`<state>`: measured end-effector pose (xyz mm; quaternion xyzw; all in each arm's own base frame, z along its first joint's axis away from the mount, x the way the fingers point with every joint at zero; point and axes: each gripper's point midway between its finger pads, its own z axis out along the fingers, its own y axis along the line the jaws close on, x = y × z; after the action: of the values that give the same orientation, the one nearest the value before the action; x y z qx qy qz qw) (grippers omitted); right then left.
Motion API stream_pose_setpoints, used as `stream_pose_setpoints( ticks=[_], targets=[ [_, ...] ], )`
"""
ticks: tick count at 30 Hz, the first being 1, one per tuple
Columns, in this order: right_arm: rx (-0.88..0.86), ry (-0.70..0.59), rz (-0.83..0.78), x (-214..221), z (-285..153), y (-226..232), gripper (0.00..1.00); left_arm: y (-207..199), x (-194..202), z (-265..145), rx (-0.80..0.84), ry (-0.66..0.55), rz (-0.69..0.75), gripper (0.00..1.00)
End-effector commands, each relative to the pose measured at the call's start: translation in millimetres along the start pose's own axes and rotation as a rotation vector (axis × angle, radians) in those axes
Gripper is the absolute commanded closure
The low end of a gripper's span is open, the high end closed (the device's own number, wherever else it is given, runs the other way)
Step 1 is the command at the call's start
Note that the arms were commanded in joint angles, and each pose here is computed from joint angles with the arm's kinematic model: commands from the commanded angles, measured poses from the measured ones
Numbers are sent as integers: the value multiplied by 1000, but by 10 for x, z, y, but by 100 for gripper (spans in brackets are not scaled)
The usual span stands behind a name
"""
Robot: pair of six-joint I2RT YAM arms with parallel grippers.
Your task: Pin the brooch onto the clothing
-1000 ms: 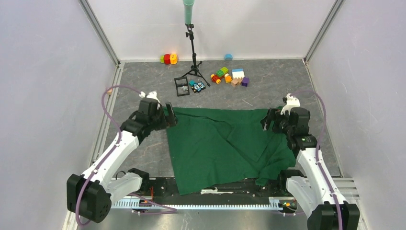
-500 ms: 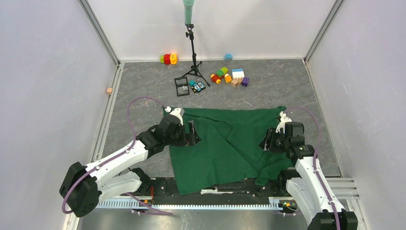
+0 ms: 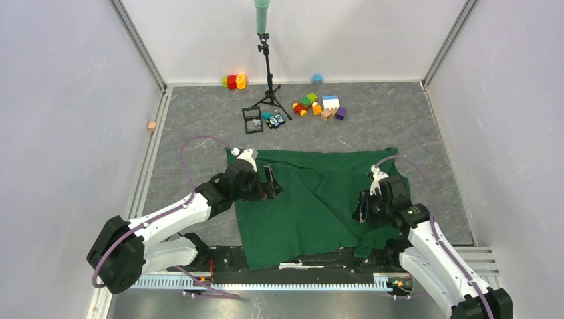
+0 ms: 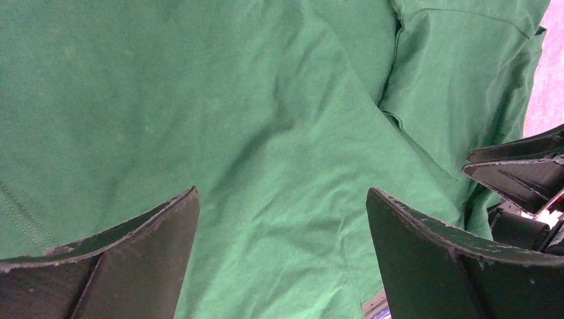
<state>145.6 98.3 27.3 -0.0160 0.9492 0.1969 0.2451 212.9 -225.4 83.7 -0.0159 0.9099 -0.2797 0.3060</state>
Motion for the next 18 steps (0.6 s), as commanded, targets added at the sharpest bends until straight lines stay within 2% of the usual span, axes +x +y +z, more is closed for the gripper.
stream_pose_setpoints(
  ticks=[1, 8, 18],
  targets=[
    [49, -8, 20, 4, -39, -35, 55, -162, -170, -8, 42, -52, -39, 0],
    [18, 16, 32, 132, 31, -9, 57, -411, -250, -123, 134, -44, -56, 0],
    [-31, 23, 40, 191, 73, 75, 62, -363, -220, -126, 111, -31, -53, 0]
  ],
)
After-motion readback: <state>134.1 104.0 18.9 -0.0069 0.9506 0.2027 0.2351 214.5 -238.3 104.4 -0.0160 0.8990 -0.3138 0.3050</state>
